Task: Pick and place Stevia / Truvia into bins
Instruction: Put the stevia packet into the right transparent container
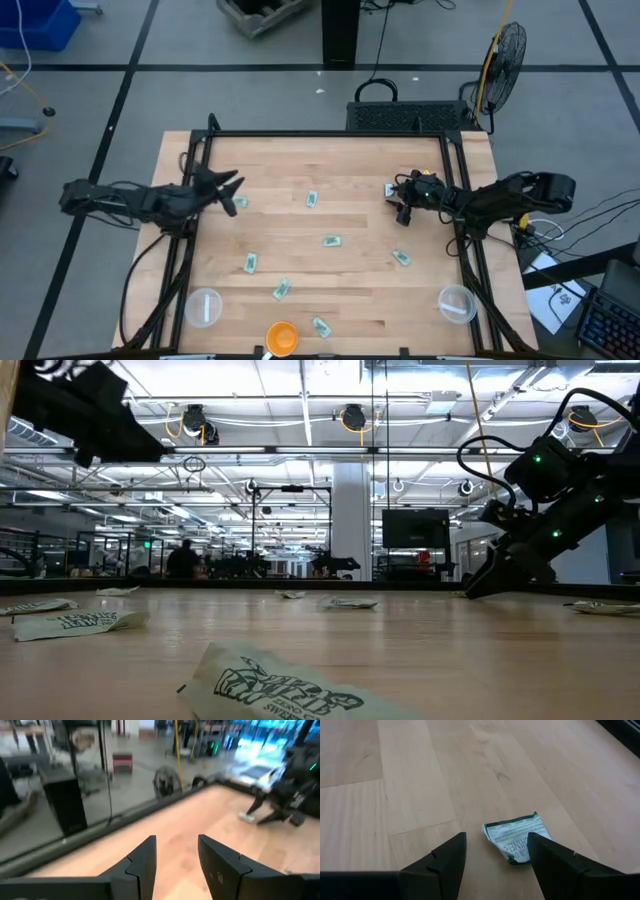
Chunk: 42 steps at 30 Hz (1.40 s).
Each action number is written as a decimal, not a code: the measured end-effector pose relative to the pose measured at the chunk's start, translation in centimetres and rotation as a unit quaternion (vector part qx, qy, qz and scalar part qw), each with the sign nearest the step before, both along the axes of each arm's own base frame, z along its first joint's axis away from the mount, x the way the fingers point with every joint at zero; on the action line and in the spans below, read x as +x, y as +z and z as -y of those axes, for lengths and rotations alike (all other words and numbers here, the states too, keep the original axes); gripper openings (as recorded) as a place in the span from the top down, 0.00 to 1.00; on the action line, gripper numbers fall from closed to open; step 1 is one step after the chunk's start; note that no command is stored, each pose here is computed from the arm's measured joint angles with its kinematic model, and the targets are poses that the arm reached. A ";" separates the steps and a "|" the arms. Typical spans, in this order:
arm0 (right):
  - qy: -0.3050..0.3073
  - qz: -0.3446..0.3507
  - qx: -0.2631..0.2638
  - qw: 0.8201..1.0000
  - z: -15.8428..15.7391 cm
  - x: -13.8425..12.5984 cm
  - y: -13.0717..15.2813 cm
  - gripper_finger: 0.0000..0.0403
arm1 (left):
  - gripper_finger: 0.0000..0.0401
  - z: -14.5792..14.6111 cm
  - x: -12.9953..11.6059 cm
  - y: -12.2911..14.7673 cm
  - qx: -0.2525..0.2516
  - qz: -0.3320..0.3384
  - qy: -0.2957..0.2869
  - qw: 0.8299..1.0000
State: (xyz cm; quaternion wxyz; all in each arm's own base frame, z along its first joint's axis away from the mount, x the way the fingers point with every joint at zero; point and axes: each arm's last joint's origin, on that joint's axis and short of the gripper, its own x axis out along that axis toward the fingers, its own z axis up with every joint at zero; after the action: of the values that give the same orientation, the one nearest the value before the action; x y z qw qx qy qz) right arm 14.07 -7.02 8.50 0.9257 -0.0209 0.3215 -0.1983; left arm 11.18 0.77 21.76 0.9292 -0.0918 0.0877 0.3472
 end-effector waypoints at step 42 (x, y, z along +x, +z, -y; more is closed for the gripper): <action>0.377 0.483 0.129 0.780 -7.3 2.6 12.3 1.00 | 0.63 -0.5 4.3 -2.7 -0.047 -0.049 0.025 0.997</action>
State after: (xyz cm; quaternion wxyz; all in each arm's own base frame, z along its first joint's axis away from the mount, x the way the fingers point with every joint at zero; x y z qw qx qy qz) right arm 16.65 0.23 20.79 0.9544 0.0777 -0.1788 0.2261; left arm 15.46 1.23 19.11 0.9096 -0.1203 0.1465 0.3696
